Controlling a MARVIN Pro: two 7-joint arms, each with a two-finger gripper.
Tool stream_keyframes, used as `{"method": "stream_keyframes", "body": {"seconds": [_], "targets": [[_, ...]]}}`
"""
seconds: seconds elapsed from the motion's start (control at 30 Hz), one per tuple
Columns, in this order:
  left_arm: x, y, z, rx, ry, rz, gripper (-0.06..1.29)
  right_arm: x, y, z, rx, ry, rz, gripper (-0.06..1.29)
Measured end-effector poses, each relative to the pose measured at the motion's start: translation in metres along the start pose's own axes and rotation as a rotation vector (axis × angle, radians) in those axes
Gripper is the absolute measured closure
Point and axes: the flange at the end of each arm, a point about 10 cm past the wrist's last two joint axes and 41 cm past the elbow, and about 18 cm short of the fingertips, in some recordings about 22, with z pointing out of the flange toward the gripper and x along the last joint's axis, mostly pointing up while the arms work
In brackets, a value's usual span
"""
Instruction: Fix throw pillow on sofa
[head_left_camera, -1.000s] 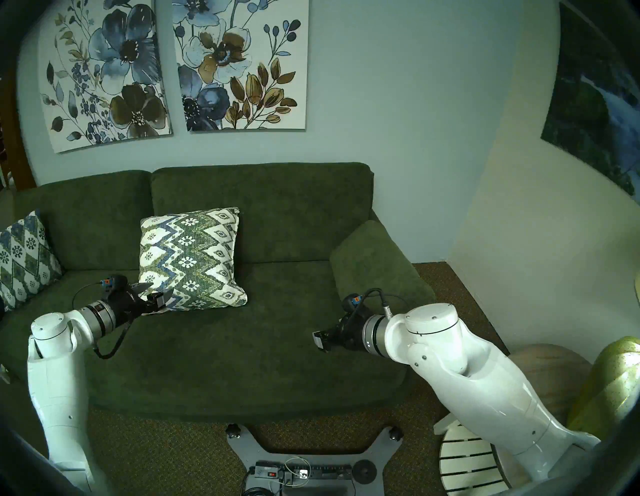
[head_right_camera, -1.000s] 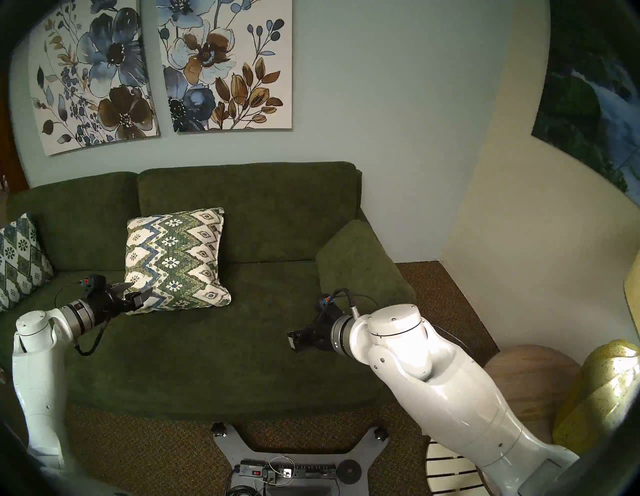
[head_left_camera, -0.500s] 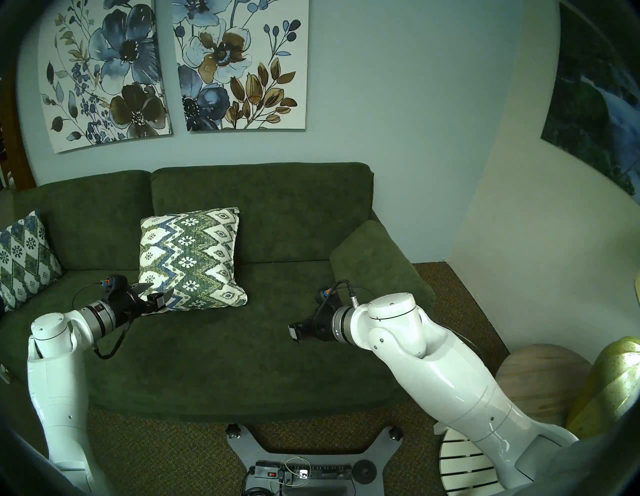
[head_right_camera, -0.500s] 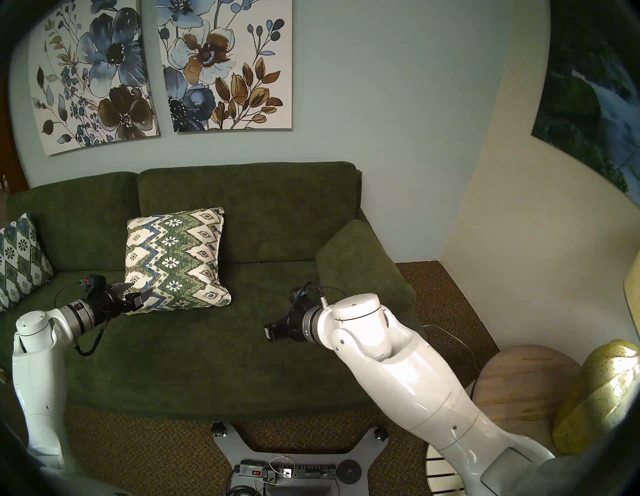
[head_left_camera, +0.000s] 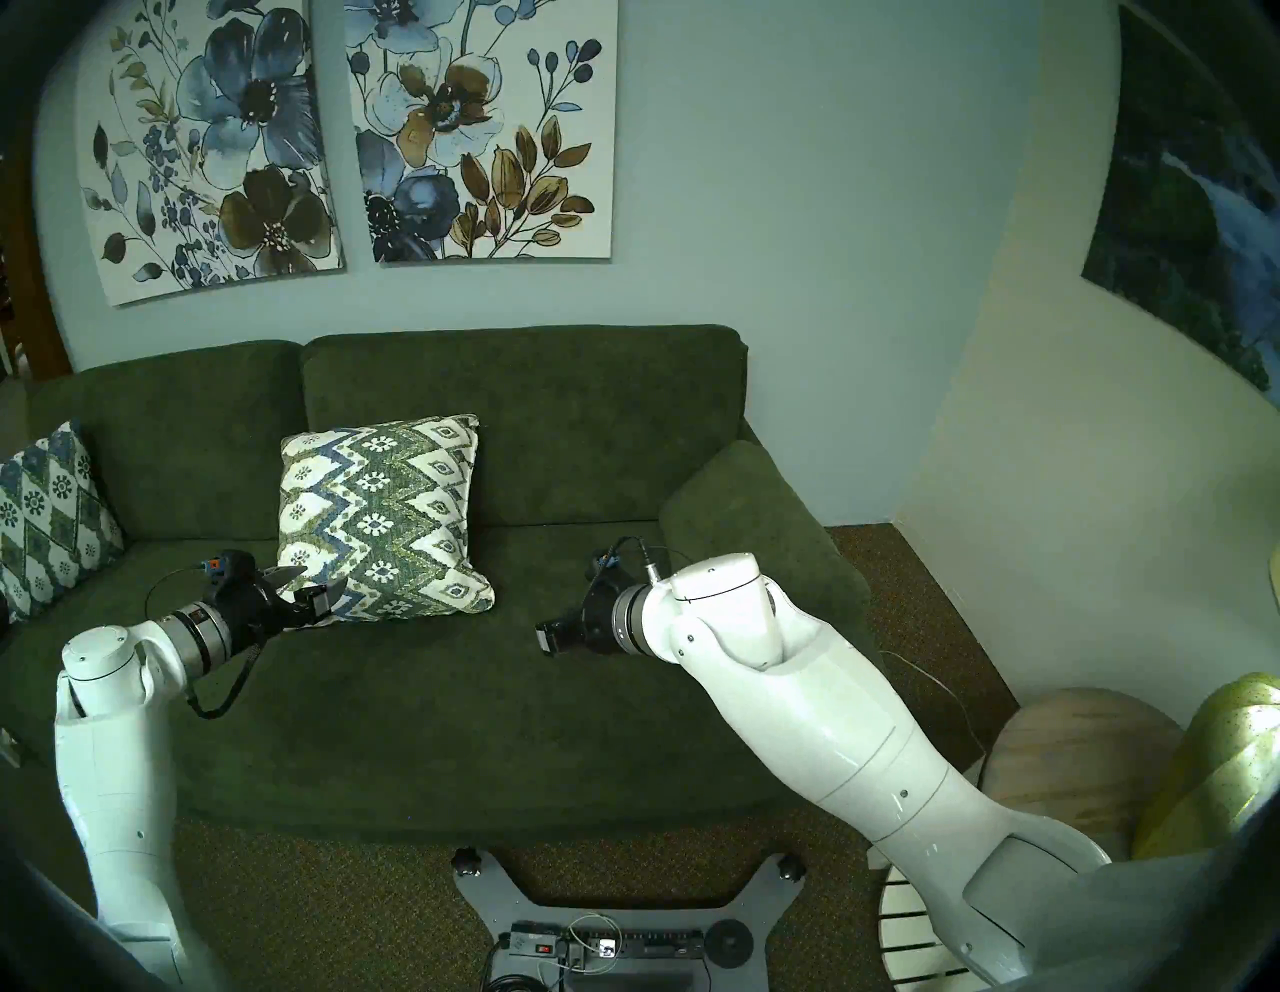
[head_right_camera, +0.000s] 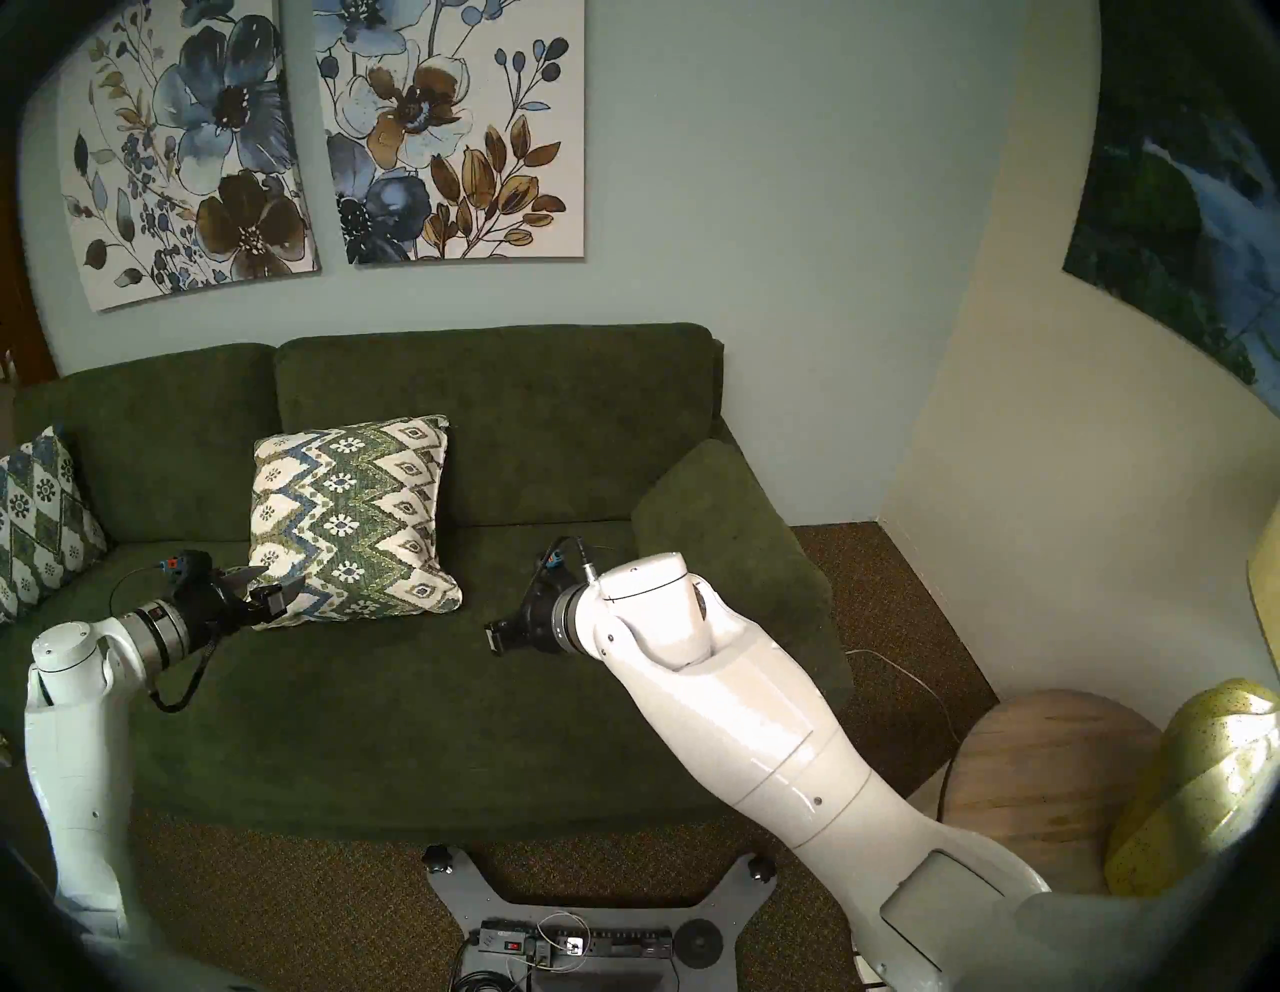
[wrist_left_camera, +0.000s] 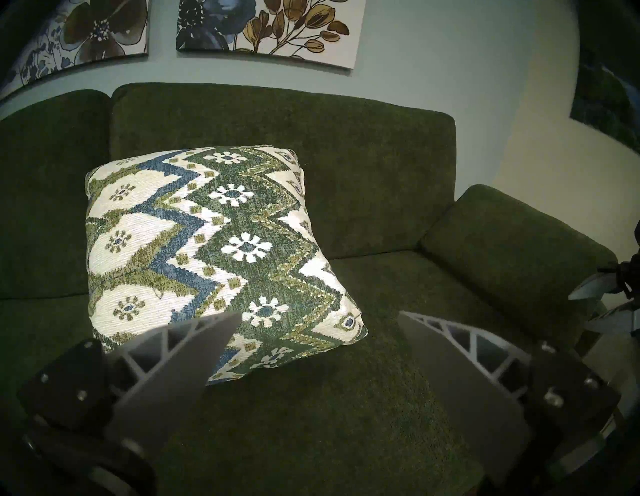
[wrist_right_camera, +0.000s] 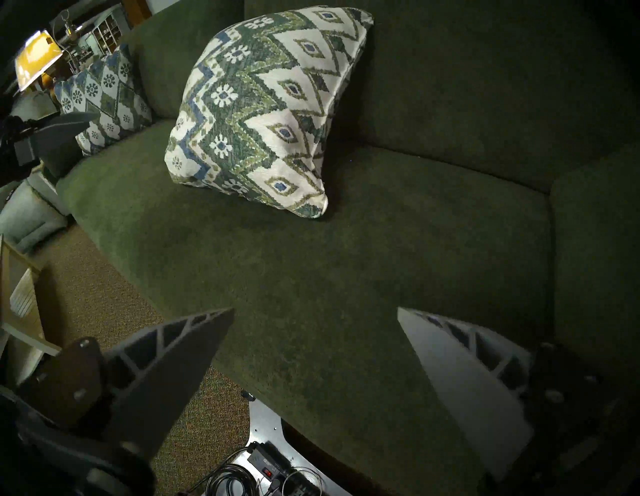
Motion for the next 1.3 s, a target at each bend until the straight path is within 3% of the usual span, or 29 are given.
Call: {"method": "stream_keyframes", "body": {"seconds": [0.7,0.97,1.07,1.3], "targets": [[-0.003,-0.001,-0.007,-0.003,-0.006,0.005,0.0,0.045,0.001,0.048,-0.045,-0.091,-0.063,0.0],[-0.015,-0.022,-0.042,0.064,-0.02,0.001,0.0,0.058,0.003,0.062,-0.06,-0.126,-0.101,0.0],[-0.029,-0.036,-0.065,0.112,-0.033,-0.015,0.0,0.065,0.004,0.068,-0.064,-0.14,-0.122,0.0],[-0.054,-0.045,-0.084,0.139,-0.058,-0.035,0.0,0.073,0.006,0.075,-0.066,-0.158,-0.156,0.0]]}}
